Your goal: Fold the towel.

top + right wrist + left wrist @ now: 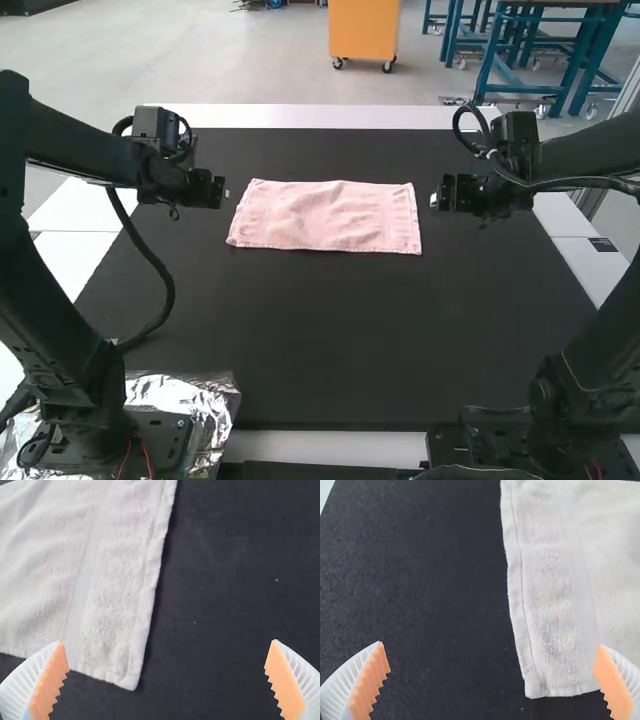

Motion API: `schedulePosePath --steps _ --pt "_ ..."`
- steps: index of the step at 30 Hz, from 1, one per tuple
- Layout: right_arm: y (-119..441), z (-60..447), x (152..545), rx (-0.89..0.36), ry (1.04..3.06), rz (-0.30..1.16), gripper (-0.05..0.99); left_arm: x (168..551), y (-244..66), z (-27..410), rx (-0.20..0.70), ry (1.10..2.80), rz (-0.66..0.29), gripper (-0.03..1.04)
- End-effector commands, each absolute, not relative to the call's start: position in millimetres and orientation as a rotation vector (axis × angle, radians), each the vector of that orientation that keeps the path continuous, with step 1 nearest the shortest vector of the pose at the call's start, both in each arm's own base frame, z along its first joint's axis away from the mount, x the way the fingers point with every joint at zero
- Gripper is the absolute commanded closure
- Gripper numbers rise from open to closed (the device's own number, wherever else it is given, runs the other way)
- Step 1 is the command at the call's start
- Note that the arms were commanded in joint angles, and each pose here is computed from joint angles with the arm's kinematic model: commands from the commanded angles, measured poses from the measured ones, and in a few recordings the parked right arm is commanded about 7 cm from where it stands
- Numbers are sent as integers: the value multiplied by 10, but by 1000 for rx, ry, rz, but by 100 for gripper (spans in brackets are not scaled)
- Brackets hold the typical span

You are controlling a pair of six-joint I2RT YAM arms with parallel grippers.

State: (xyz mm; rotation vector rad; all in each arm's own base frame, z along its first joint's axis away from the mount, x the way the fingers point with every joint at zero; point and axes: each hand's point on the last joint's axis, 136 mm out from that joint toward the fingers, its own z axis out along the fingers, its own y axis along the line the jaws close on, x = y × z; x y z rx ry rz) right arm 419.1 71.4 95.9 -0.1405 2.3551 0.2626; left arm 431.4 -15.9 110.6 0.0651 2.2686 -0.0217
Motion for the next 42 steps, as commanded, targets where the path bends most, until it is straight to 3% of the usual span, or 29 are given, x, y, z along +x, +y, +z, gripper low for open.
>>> schedulePosePath --steps 1,23,42 --pt "951 1039 4360 -192 2319 296 3 4497 -125 1167 36 2241 -48 5" --pt "1198 297 5269 -252 2345 273 3 5450 -189 599 26 2315 -58 5" --pt "1101 150 5811 -230 2292 239 3 5973 -282 338 62 2319 -54 6"
